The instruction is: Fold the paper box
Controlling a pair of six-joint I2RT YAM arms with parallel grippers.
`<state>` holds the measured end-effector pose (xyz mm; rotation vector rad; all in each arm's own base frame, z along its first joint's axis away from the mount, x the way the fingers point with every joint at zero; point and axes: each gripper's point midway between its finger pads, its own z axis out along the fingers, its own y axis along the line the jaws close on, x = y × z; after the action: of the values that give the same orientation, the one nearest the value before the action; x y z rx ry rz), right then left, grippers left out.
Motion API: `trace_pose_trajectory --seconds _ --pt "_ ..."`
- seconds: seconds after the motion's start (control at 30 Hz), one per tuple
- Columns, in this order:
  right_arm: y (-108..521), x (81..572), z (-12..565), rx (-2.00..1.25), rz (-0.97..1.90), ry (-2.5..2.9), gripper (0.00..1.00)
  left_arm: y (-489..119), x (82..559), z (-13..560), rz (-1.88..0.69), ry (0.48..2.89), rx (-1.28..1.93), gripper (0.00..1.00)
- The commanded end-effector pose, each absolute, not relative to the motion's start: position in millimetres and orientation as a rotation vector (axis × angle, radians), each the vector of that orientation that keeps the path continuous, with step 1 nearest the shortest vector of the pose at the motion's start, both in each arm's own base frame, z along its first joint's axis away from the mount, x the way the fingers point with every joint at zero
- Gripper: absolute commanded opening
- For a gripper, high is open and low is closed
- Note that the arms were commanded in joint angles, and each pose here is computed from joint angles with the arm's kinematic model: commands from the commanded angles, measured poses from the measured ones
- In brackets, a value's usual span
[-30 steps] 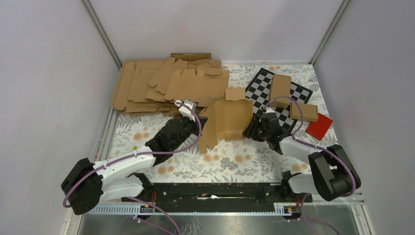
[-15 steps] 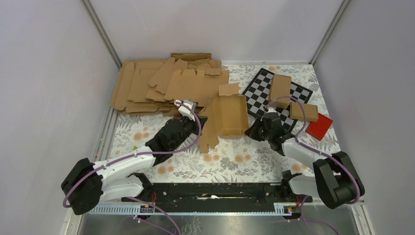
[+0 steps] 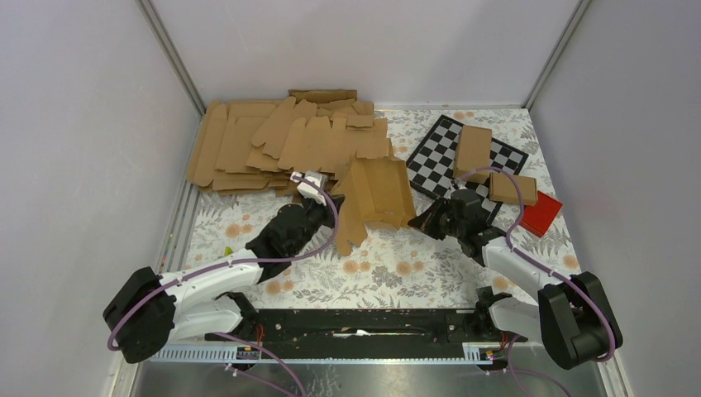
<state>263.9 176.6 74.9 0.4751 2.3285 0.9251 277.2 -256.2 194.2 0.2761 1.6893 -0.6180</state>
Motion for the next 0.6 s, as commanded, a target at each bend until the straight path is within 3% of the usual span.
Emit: trace_pose_trajectory --seconds 0.0,0.57 --pt "190.1 265.8 99.3 0.563 1.085 2.286 0.0 -254.5 277.9 199.2 -0.61 1.627 0.279 0.0" --pt "191.2 267.3 109.4 1.044 1.322 2.143 0.0 -254.6 274.1 190.0 -0.593 1.596 0.306 0.0"
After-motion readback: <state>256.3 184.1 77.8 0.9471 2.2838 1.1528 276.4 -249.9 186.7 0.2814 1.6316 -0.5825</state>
